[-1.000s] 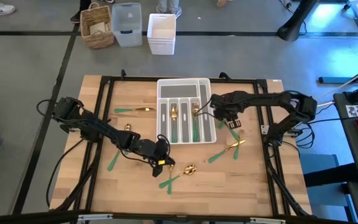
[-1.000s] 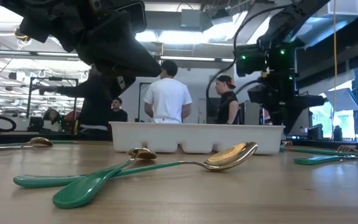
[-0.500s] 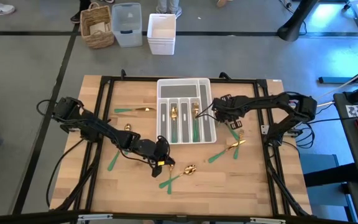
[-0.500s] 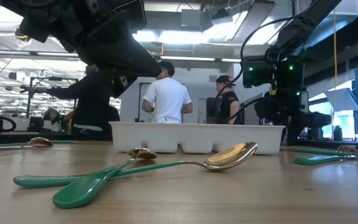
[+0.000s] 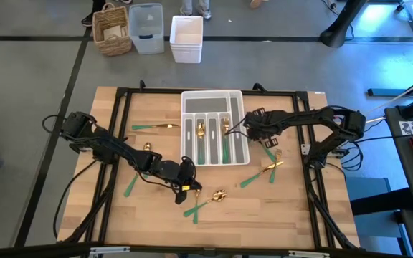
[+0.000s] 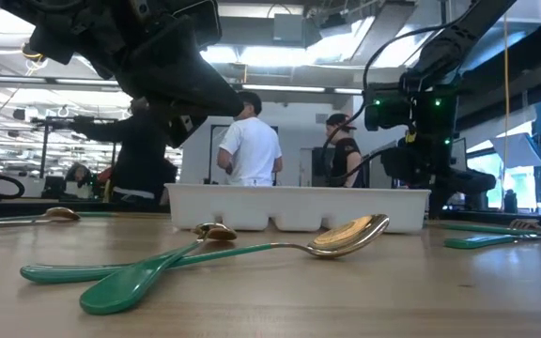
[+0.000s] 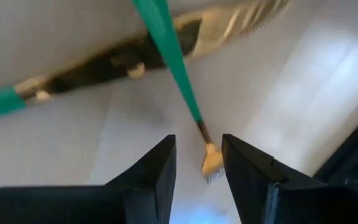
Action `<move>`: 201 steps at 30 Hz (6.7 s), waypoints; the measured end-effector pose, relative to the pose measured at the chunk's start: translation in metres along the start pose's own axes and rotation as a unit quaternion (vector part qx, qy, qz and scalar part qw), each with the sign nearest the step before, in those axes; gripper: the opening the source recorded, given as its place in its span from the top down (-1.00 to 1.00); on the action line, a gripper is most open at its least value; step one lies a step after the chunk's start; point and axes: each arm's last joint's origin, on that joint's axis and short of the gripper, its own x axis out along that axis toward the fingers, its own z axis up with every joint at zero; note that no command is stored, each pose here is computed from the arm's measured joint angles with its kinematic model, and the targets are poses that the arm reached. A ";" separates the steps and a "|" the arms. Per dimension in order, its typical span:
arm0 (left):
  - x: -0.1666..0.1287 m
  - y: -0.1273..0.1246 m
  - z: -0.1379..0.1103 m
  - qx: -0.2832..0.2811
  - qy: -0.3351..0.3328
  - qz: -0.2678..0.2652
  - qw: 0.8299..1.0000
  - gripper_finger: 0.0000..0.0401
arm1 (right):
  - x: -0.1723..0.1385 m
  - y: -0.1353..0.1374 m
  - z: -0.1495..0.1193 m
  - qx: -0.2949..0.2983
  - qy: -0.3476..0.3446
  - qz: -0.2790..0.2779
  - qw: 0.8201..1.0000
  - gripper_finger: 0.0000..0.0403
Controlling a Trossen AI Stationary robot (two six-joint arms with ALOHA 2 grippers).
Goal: Sort silverware
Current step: Put the top fork into the silverware organizer
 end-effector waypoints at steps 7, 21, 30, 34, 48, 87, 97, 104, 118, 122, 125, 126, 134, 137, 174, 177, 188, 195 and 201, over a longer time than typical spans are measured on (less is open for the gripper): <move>0.000 0.000 0.000 0.000 0.000 0.000 1.000 0.98 | 0.001 -0.003 0.002 -0.023 -0.013 -0.008 1.000 0.34; 0.000 0.000 0.000 0.001 0.000 0.000 1.000 0.98 | 0.014 -0.020 -0.022 0.047 -0.046 0.060 0.996 0.56; 0.000 0.000 0.000 0.002 0.000 0.000 1.000 0.98 | 0.019 -0.025 -0.028 0.097 -0.068 0.095 0.988 0.89; 0.000 0.000 0.000 0.011 -0.002 0.002 1.000 0.98 | 0.019 -0.026 -0.028 0.121 -0.059 0.094 0.986 0.84; 0.000 0.024 0.021 0.052 -0.066 0.054 0.995 0.98 | -0.007 -0.040 -0.031 0.135 -0.003 0.130 0.982 0.95; -0.012 0.056 0.070 0.294 -0.222 0.124 0.921 0.29 | -0.149 -0.040 0.051 0.166 -0.237 0.326 0.900 0.93; -0.013 0.056 0.071 0.348 -0.218 0.137 0.901 0.27 | -0.161 -0.028 0.070 0.164 -0.275 0.335 0.886 0.93; -0.013 0.055 0.072 0.346 -0.228 0.136 0.900 0.31 | -0.163 -0.029 0.075 0.182 -0.293 0.336 0.876 0.93; -0.009 0.055 0.080 0.343 -0.190 0.142 0.909 0.75 | -0.163 -0.029 0.075 0.186 -0.291 0.337 0.876 0.92; -0.009 0.057 0.081 0.336 -0.187 0.148 0.911 0.83 | -0.163 -0.029 0.075 0.186 -0.292 0.337 0.876 0.93; -0.009 0.059 0.082 0.334 -0.187 0.150 0.911 0.84 | -0.163 -0.029 0.075 0.186 -0.292 0.337 0.876 0.93; -0.009 0.059 0.082 0.334 -0.187 0.150 0.912 0.84 | -0.163 -0.029 0.075 0.186 -0.292 0.337 0.876 0.93; -0.008 0.061 0.078 0.331 -0.164 0.153 0.916 0.71 | -0.163 -0.029 0.075 0.184 -0.294 0.336 0.876 0.94; -0.008 0.061 0.078 0.330 -0.166 0.155 0.916 0.66 | -0.163 -0.029 0.075 0.184 -0.294 0.336 0.876 0.93; -0.009 0.060 0.080 0.298 -0.183 0.146 0.925 0.97 | -0.163 -0.029 0.075 0.183 -0.294 0.336 0.876 0.92; -0.009 0.060 0.080 0.281 -0.186 0.143 0.931 0.98 | -0.163 -0.029 0.075 0.183 -0.294 0.336 0.876 0.92; -0.009 0.060 0.080 0.193 -0.198 0.125 0.953 0.99 | -0.163 -0.029 0.075 0.186 -0.292 0.332 0.878 0.92; -0.008 0.060 0.078 0.153 -0.192 0.120 0.962 0.99 | -0.163 -0.029 0.075 0.185 -0.292 0.333 0.877 0.92; -0.008 0.060 0.077 0.144 -0.190 0.118 0.964 1.00 | -0.163 -0.030 0.075 0.187 -0.294 0.333 0.876 0.76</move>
